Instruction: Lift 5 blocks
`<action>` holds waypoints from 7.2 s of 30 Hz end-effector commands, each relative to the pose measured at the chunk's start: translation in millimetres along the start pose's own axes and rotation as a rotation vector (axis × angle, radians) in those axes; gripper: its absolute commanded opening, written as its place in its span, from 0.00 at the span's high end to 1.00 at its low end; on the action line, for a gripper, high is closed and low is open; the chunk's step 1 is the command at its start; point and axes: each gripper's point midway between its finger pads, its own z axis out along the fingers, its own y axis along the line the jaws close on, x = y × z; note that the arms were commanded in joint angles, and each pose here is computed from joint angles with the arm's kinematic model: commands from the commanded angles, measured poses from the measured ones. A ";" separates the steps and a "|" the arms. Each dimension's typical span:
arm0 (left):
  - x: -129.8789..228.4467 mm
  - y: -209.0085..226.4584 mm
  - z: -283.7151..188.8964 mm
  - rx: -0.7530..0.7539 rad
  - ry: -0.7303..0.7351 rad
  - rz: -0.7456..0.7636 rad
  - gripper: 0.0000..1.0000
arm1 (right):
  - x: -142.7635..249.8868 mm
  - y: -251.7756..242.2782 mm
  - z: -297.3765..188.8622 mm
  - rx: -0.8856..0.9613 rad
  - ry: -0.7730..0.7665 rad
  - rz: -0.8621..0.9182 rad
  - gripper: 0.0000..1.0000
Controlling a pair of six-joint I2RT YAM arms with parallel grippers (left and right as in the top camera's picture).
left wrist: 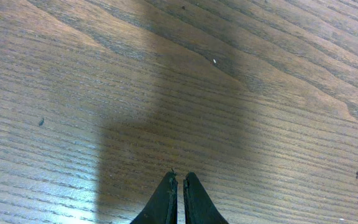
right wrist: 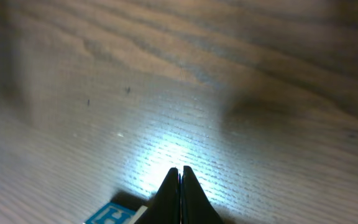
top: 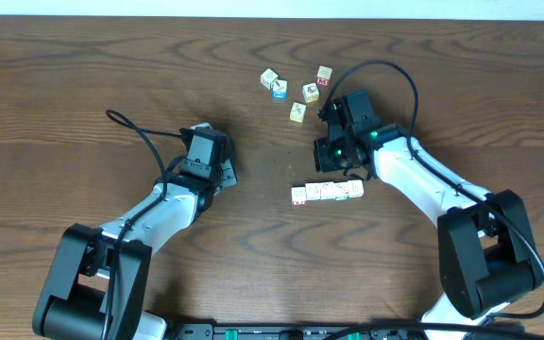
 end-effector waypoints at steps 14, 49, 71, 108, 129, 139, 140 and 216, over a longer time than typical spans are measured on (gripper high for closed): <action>4.7 5.4 3.3 -0.015 0.016 0.013 0.93 | 17.5 3.9 5.6 0.136 0.047 0.135 0.99; 4.6 5.4 3.3 -0.015 0.015 0.013 0.93 | 44.9 17.2 32.0 0.097 0.158 0.080 0.99; 4.5 5.4 3.3 -0.015 0.015 0.013 0.92 | 50.1 16.1 31.1 0.106 0.178 0.081 0.99; 4.5 5.4 3.3 -0.015 0.015 0.013 0.93 | 46.5 -15.4 25.5 0.154 0.188 0.116 0.99; 4.5 5.4 3.3 -0.015 0.015 0.013 0.92 | 44.5 -18.7 25.7 0.183 0.172 0.112 0.99; 4.4 5.4 3.3 -0.015 0.015 0.013 0.93 | 36.4 -7.7 28.8 0.122 0.148 0.076 0.99; 4.4 5.4 3.3 -0.015 0.015 0.013 0.92 | 37.3 -4.0 29.1 0.104 0.153 0.064 0.99; 3.9 6.7 3.3 -0.022 0.011 0.014 0.93 | 34.7 -74.9 13.8 0.280 0.162 0.133 0.99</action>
